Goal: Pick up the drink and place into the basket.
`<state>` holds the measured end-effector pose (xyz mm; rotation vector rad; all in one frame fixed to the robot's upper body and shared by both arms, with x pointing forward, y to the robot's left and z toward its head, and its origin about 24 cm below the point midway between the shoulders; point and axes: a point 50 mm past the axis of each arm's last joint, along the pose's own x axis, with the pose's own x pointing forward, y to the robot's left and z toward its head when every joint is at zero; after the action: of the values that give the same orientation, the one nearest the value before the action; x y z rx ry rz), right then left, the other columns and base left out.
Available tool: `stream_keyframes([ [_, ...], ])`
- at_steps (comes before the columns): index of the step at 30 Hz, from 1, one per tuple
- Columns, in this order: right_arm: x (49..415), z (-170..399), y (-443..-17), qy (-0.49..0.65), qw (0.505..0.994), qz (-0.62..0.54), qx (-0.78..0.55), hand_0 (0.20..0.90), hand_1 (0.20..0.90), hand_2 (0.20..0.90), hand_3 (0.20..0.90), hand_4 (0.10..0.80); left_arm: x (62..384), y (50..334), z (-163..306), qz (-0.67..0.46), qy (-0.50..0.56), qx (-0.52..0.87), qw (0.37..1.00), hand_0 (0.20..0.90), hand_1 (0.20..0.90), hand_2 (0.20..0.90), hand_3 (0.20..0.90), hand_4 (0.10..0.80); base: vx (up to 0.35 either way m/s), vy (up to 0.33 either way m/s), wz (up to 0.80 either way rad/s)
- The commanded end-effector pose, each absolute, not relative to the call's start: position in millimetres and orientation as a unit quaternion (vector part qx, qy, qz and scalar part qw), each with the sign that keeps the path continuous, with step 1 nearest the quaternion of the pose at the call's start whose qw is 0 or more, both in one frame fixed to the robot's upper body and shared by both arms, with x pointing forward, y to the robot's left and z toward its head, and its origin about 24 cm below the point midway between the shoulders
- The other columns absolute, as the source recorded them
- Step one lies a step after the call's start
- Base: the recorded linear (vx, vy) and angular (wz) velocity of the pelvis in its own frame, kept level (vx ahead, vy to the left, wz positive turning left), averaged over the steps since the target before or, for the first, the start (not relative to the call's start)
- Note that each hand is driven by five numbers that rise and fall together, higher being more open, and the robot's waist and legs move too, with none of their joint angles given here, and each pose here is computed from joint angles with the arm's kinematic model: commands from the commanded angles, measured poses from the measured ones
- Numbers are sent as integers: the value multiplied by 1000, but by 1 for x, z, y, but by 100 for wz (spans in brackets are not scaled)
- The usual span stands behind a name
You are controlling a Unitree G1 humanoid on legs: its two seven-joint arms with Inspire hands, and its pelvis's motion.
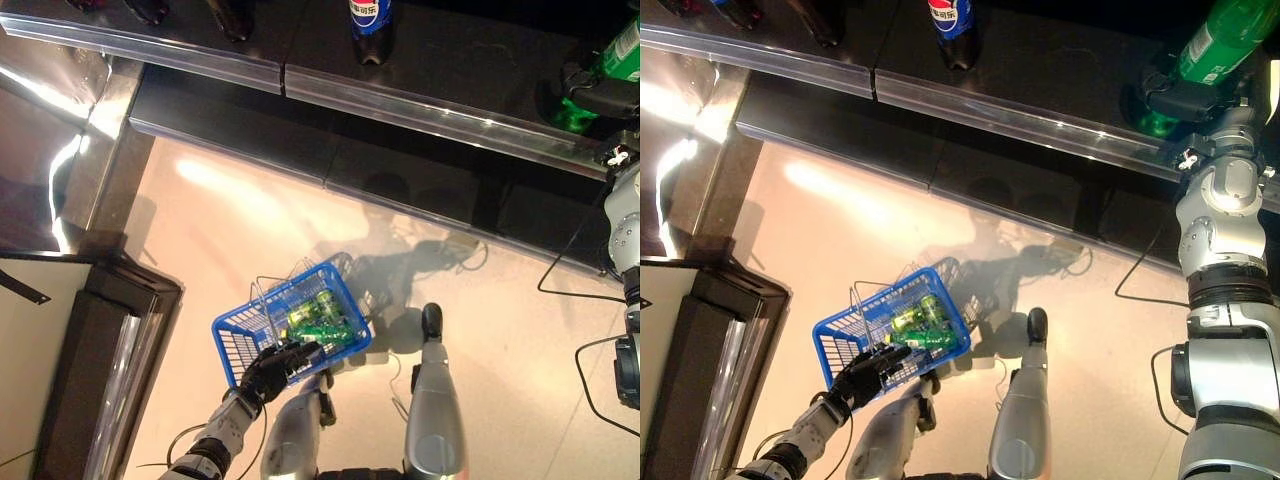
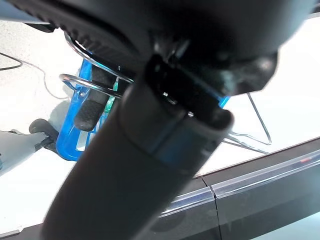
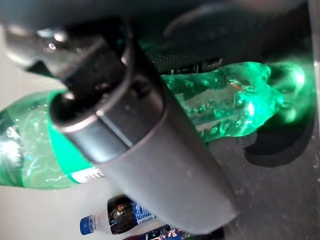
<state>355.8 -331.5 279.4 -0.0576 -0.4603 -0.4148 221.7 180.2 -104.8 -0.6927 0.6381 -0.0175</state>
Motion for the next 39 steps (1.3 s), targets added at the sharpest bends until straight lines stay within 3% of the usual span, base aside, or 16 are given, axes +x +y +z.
stream_keyframes([
  [1, 333, 360, -333, -342, 913, -209, -78, 900, 900, 900, 900, 800, 222, 221, -89, -15, 253, -294, 922, 300, 300, 300, 200, 100, 0, 0, 0],
  [2, 333, 362, -334, -341, 910, -220, -82, 691, 691, 691, 656, 556, 223, 222, -88, -15, 253, -294, 922, 300, 300, 300, 200, 100, 0, 0, 0],
  [3, 333, 362, -335, -339, 910, -227, -78, 300, 300, 300, 200, 100, 223, 223, -87, -15, 253, -294, 922, 300, 300, 300, 200, 100, 0, 0, 0],
  [23, 338, 362, -324, -351, 909, -213, -76, 300, 300, 300, 200, 100, 225, 222, -86, -22, 252, -289, 923, 300, 300, 300, 200, 100, 0, 0, 0],
  [39, 338, 342, -298, -367, 915, -138, -94, 300, 300, 300, 200, 100, 220, 234, -85, -9, 248, -277, 928, 300, 300, 300, 200, 100, 9, 5, 3],
])
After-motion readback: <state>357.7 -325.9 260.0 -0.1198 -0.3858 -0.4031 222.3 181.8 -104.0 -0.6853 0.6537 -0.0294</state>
